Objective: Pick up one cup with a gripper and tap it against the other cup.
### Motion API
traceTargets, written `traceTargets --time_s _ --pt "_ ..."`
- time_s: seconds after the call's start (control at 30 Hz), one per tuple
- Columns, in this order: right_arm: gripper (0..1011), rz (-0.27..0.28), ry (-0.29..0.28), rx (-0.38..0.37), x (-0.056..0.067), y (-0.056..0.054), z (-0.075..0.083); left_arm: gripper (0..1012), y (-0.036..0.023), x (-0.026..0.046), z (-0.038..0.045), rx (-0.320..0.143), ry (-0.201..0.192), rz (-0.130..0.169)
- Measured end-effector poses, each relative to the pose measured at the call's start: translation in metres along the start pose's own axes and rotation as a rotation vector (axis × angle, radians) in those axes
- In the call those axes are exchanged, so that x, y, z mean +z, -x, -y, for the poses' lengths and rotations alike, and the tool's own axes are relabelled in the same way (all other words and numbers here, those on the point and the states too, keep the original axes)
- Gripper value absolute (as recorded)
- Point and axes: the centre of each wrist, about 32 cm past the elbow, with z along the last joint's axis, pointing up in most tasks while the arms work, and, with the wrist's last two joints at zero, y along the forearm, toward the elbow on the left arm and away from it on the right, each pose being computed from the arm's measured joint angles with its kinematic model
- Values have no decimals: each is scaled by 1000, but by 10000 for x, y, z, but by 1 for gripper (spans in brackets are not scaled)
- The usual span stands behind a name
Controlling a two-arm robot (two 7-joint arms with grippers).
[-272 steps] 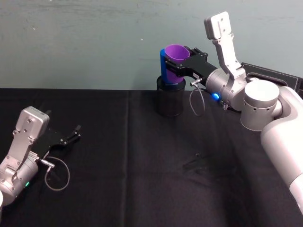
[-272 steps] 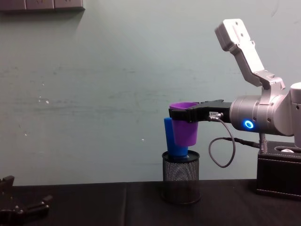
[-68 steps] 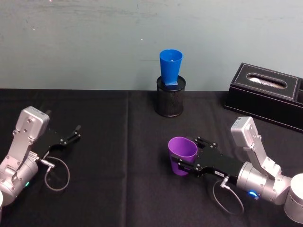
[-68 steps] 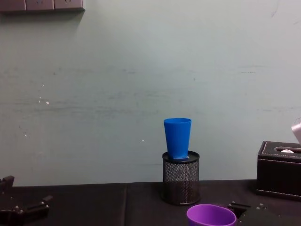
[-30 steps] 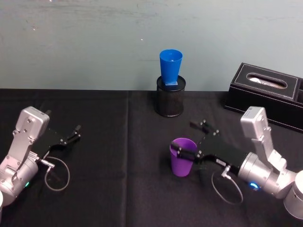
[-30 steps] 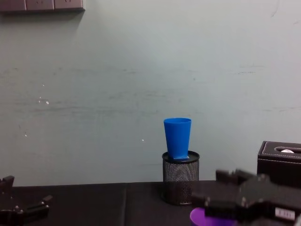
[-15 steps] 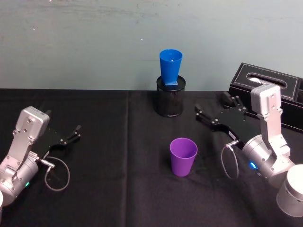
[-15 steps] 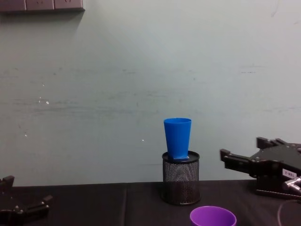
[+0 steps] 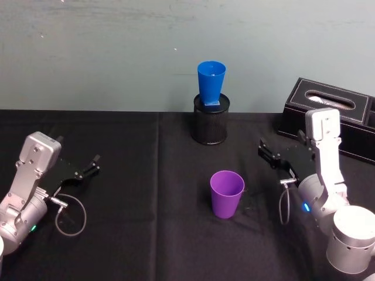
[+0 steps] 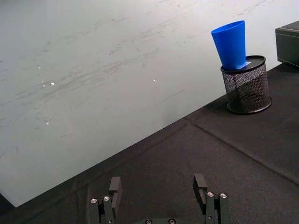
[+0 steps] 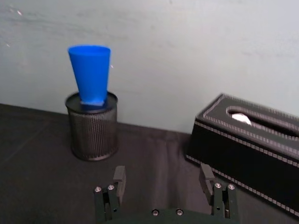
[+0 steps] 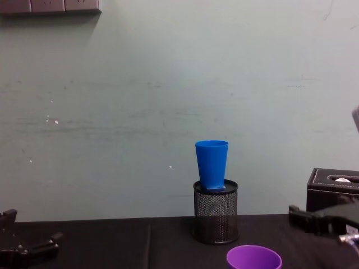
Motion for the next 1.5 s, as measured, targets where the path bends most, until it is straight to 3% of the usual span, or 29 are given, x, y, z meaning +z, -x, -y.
traceTargets --time_s 0.2,1.5 --pt "1000 -19 15 19 -120 -15 -38 1011 0 0 0 0 0 0" --pt "1000 -11 12 12 -76 -7 -27 1012 0 0 0 0 0 0"
